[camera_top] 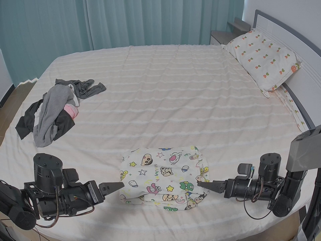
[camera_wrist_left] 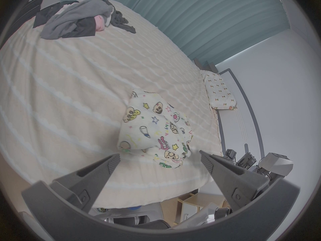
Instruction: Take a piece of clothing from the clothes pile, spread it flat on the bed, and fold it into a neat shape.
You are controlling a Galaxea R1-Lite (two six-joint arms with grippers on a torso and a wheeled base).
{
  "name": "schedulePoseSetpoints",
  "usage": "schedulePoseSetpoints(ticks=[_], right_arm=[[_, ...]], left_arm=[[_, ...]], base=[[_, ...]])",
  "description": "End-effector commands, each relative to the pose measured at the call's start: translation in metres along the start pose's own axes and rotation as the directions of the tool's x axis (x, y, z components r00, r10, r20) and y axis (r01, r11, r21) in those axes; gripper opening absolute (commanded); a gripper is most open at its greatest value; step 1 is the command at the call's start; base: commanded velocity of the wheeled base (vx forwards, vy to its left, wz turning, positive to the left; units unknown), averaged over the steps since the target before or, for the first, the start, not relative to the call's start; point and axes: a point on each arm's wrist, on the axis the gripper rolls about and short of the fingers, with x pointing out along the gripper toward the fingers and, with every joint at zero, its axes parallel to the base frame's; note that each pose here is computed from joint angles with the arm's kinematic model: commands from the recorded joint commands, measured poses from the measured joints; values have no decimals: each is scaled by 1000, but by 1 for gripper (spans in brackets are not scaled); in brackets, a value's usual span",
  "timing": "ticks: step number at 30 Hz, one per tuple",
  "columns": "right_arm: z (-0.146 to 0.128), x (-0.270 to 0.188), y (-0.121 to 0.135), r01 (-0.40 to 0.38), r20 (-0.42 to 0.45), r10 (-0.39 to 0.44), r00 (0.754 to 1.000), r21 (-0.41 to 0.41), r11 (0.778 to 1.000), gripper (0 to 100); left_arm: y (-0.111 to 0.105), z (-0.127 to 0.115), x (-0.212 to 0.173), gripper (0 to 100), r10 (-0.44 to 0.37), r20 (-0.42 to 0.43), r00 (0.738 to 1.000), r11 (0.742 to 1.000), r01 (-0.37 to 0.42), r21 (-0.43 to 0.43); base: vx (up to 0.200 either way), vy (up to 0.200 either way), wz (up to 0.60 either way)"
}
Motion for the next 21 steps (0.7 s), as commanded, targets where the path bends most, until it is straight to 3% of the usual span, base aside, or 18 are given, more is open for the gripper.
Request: schedulePoseSetpoints(ticks=[1, 21], right_arm=[[-8, -2, -1, 9, -31, -9, 999, 9, 1000, 100], [-16, -17, -7, 72, -55, -70, 996, 37, 997, 100]], left_arm=[[2, 0, 1, 100, 12, 0, 1000, 1000, -12, -7], [7, 2, 7, 100, 42, -4, 999, 999, -42, -23]], base=[[0, 0, 0], [0, 0, 0]])
